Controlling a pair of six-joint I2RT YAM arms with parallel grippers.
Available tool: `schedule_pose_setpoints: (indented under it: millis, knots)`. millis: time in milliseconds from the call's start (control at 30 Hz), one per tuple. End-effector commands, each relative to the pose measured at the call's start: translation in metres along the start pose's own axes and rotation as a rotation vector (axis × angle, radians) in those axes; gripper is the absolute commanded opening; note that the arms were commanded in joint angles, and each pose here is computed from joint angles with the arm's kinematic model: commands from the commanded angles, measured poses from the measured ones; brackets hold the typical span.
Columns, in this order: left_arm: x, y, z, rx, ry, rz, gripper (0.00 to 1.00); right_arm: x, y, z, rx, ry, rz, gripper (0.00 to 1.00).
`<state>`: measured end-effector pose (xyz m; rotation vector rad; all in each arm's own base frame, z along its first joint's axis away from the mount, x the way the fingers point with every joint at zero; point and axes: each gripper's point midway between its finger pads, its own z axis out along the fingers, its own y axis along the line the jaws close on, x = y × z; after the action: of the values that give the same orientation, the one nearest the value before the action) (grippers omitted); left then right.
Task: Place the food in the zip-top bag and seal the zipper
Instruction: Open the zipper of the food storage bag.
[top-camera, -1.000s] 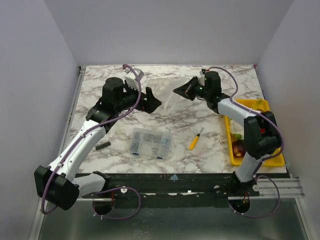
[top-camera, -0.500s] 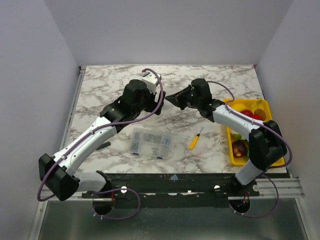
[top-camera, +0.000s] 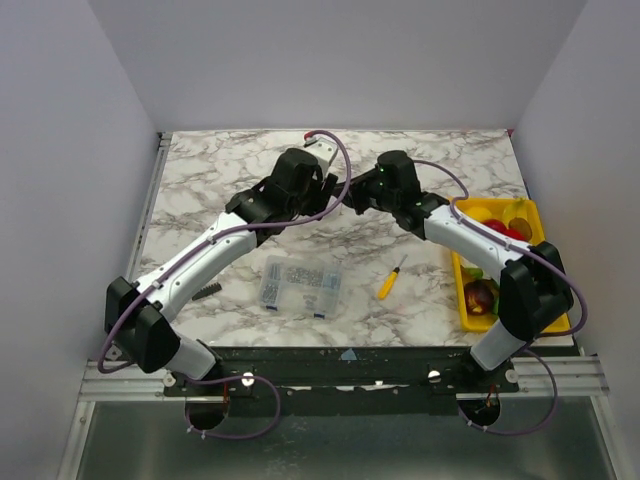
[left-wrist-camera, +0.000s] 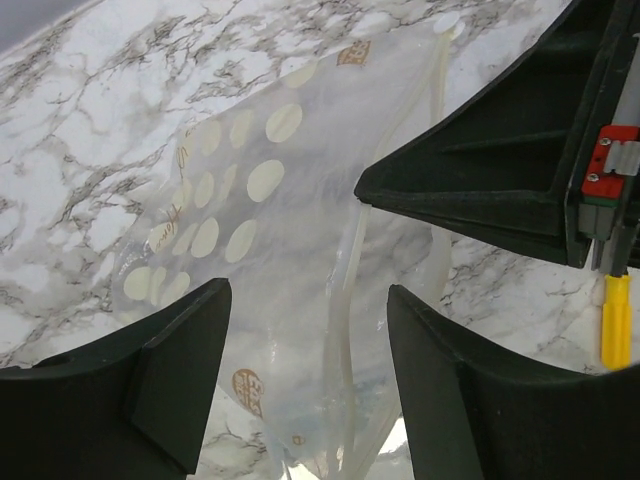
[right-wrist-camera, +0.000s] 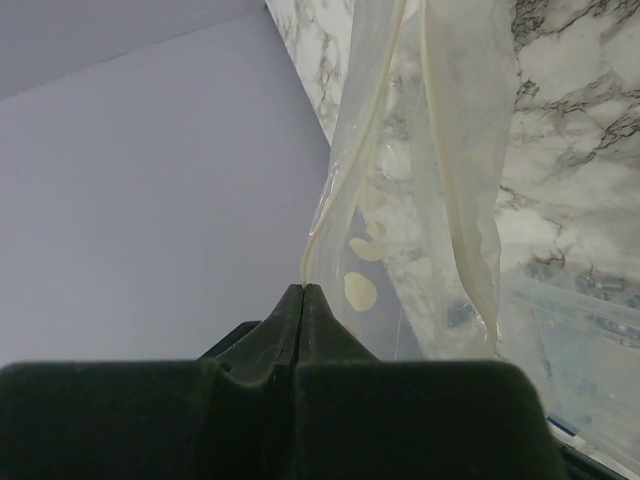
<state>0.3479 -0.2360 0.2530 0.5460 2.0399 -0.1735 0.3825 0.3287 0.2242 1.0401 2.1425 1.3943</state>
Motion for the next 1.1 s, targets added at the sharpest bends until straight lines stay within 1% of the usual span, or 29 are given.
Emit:
schedule_pose_setpoints:
  millis: [0, 100, 233, 333, 533, 667, 767, 800, 900, 967, 1033, 1067]
  knots:
    - [0.005, 0.002, 0.009, -0.030, 0.047, 0.037, 0.64, 0.003, 0.016, -0.004, -0.018, -0.030, -0.001, 0.00]
    - [0.009, 0.000, 0.013, -0.023, 0.050, 0.038, 0.63, 0.003, 0.013, -0.006, -0.009, -0.043, -0.004, 0.00]
    - [0.009, -0.001, 0.016, -0.030, 0.052, 0.043, 0.54, 0.006, 0.010, -0.007, -0.004, -0.045, -0.001, 0.00]
    - [0.009, -0.001, 0.020, -0.040, 0.055, 0.047, 0.42, 0.010, 0.013, -0.008, -0.001, -0.058, -0.012, 0.00]
    - [0.014, -0.002, 0.022, -0.051, 0.073, 0.056, 0.15, 0.013, 0.011, -0.004, 0.013, -0.068, -0.025, 0.00]
    - [0.014, 0.000, 0.022, -0.066, 0.074, 0.052, 0.00, 0.012, 0.010, -0.005, 0.017, -0.081, -0.044, 0.00]
    - [0.017, 0.002, 0.023, -0.077, 0.084, 0.053, 0.00, 0.010, 0.012, -0.009, 0.019, -0.095, -0.097, 0.01]
    - [0.018, 0.002, 0.023, -0.079, 0.086, 0.054, 0.00, 0.003, 0.014, -0.010, 0.018, -0.130, -0.130, 0.01]
    - [0.019, 0.002, 0.024, -0.081, 0.088, 0.048, 0.00, -0.004, 0.015, -0.017, 0.022, -0.171, -0.206, 0.09]
    - [0.020, 0.003, 0.024, -0.086, 0.087, 0.043, 0.00, -0.009, 0.019, -0.025, 0.022, -0.204, -0.295, 0.19]
    - [0.019, 0.004, 0.023, -0.096, 0.084, 0.034, 0.00, -0.013, 0.026, -0.033, 0.037, -0.221, -0.434, 0.29]
    - [0.019, 0.005, 0.022, -0.101, 0.086, 0.030, 0.00, -0.017, 0.024, -0.038, 0.071, -0.233, -0.502, 0.30]
